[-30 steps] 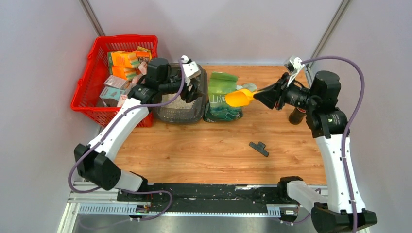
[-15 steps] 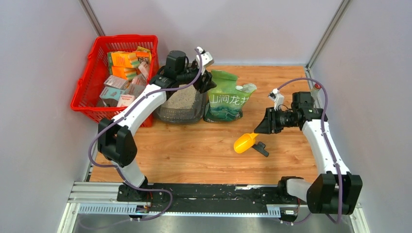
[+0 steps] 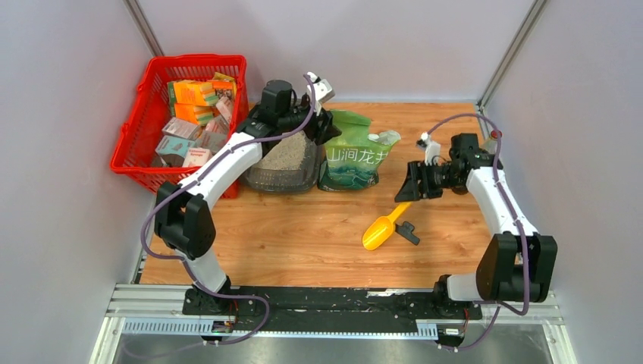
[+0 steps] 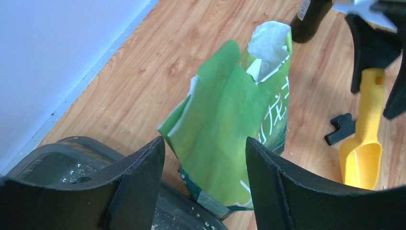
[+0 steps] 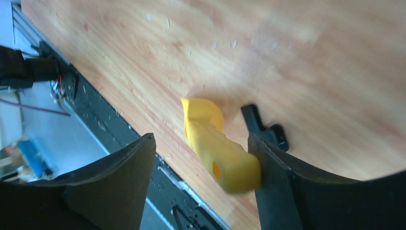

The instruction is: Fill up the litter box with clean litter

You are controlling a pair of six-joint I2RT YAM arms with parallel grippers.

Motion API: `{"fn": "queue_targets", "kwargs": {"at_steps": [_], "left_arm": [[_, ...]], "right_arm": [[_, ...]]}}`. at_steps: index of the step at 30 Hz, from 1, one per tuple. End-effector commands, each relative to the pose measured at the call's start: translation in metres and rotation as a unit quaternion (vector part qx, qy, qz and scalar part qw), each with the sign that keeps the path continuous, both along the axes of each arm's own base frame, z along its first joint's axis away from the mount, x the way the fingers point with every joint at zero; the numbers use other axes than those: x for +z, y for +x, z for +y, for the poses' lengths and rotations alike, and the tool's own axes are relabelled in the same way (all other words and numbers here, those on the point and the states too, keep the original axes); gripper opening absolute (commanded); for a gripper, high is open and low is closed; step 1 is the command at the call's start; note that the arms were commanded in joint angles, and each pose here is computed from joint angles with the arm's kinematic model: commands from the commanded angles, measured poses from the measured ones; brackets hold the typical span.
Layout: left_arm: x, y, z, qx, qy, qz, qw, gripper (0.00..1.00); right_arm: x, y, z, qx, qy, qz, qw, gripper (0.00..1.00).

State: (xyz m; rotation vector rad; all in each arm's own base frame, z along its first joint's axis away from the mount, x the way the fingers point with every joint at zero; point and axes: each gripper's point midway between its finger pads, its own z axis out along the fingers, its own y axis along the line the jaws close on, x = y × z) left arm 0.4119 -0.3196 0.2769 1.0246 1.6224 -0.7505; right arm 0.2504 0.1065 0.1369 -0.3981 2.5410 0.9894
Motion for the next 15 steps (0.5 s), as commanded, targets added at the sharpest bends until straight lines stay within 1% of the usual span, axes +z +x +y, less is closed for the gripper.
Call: {"fn": "queue_targets", "kwargs": {"at_steps": [1, 2, 3, 5, 7, 9, 11, 12, 15], "left_arm": [[0.031, -0.018, 0.004, -0.025, -0.007, -0.059, 0.998, 0.70], [0.027, -0.019, 0.005, -0.026, -0.003, -0.058, 0.998, 0.70], [0.025, -0.019, 0.005, -0.029, -0.001, -0.059, 0.998, 0.70], [0.021, -0.016, 0.003, -0.029, -0.001, -0.055, 0.998, 0.70], [0.021, -0.013, 0.001, -0.029, -0.005, -0.054, 0.998, 0.70], [0.022, -0.009, -0.003, -0.031, -0.008, -0.053, 0.998, 0.69], [0.022, -0.006, -0.005, -0.032, -0.011, -0.052, 0.998, 0.66], [0.026, -0.005, -0.007, -0.032, -0.016, -0.053, 0.998, 0.65], [0.029, -0.004, -0.010, -0.036, -0.024, -0.049, 0.998, 0.61]], "right_arm": [[0.086, 0.044, -0.004, -0.003, -0.012, -0.165, 0.986, 0.76], [0.100, 0.050, -0.003, -0.019, -0.002, -0.171, 0.985, 0.78], [0.125, 0.067, -0.003, -0.031, 0.002, -0.212, 0.977, 0.79], [0.147, 0.083, -0.001, -0.050, 0.019, -0.236, 0.970, 0.81], [0.166, 0.108, -0.001, -0.080, 0.033, -0.261, 0.961, 0.81], [0.166, 0.128, -0.007, -0.128, 0.022, -0.249, 0.960, 0.81], [0.158, 0.149, -0.010, -0.143, 0.010, -0.229, 0.963, 0.78], [0.158, 0.158, -0.013, -0.156, 0.005, -0.233, 0.960, 0.77], [0.150, 0.171, -0.009, -0.156, 0.009, -0.224, 0.962, 0.72]]}}
